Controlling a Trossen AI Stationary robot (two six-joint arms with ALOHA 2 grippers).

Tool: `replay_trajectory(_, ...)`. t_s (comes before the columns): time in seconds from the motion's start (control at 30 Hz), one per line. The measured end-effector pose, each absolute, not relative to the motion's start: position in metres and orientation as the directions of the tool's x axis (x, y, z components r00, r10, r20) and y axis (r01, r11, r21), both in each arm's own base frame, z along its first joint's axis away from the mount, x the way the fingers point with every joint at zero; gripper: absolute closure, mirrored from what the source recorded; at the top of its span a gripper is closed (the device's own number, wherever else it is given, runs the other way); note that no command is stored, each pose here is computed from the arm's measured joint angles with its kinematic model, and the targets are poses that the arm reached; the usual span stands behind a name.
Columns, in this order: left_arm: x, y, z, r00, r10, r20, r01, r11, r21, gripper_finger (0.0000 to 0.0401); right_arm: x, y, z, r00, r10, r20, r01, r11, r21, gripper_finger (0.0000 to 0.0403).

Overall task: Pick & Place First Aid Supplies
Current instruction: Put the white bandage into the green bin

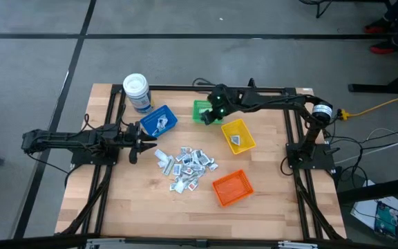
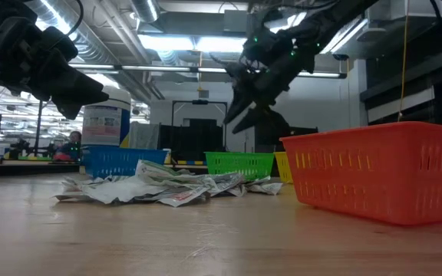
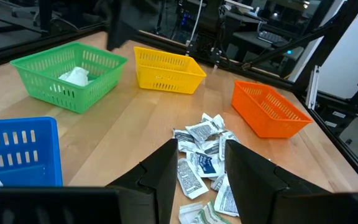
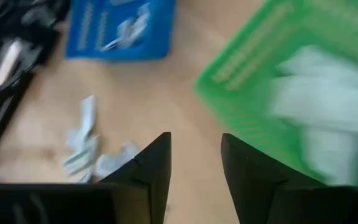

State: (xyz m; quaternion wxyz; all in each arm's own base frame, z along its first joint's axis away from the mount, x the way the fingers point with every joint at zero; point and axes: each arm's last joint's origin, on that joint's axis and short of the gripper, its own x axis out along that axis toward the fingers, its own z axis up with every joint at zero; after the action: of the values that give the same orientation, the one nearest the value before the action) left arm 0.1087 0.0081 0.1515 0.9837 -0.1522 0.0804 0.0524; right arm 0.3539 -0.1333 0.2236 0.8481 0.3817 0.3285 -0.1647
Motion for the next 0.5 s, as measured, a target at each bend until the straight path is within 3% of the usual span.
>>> replay_trajectory(0.33, 0.109, 0.008, 0.151, 0.981, 0.079, -0.175, -0.128, 0.948, -0.291, 0.0274, 0.378, -0.074, 0.241, 0.765, 0.104, -0.635, 0.229, 0.878, 0.420, 0.0259)
replay_trajectory(0.5, 0.109, 0.008, 0.151, 0.982, 0.079, -0.174, -0.128, 0.948, -0.291, 0.0274, 0.382, -0.050, 0.241, 0.757, 0.150, -0.636, 0.086, 0.942, 0.325, 0.0260)
